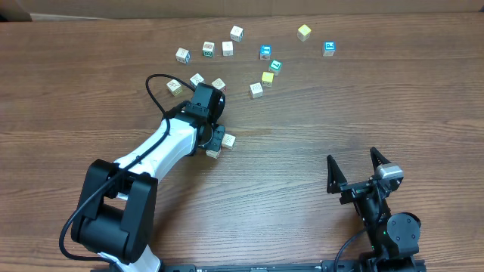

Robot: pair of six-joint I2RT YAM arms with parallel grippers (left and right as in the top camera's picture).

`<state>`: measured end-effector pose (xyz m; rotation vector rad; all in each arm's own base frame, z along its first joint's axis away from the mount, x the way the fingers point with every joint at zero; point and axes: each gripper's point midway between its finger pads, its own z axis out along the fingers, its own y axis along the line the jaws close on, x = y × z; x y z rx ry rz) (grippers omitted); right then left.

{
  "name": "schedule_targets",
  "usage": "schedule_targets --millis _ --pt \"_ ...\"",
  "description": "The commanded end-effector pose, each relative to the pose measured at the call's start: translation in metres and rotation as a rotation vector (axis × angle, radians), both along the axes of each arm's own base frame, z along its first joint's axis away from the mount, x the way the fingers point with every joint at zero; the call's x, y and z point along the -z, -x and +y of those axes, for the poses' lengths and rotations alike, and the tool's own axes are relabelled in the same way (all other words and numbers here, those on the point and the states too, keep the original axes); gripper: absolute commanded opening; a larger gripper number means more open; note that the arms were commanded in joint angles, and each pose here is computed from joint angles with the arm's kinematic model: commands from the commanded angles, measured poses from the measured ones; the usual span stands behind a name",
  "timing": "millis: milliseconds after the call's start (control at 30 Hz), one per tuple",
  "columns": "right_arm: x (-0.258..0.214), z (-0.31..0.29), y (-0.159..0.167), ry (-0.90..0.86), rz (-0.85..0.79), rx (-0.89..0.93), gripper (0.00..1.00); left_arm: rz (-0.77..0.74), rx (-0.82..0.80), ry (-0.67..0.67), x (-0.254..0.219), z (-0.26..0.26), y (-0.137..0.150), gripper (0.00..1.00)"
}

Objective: Form a circle

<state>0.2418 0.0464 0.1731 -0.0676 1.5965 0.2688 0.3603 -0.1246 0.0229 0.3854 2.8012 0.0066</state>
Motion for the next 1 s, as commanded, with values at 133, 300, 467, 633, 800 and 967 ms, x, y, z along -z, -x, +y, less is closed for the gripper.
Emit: schedule_targets --millis 133,300,467,633,800,967 --pt "0.002 0.0 0.0 0.004 -0.002 0.0 1.0 0.024 -0.059 -0.043 0.006 0.012 0.006 0.04" --pt "0.002 0.0 0.0 0.004 -0.002 0.0 1.0 0.055 -0.053 -0.036 0.008 0.01 0.012 0.04" --pt "0.002 0.0 0.0 0.004 -0.002 0.0 1.0 0.057 -0.043 -0.018 0.008 0.007 0.012 0.04" --pt "0.002 0.0 0.0 0.004 -0.002 0.0 1.0 0.055 -0.024 -0.011 0.008 0.004 0.012 0.04" --pt "0.002 0.0 0.0 0.004 -0.002 0.0 1.0 0.056 0.015 0.002 0.008 0.0 0.012 0.04" --pt "0.002 0.0 0.0 0.004 -0.002 0.0 1.0 0.053 0.013 0.001 0.008 0.0 0.011 0.04"
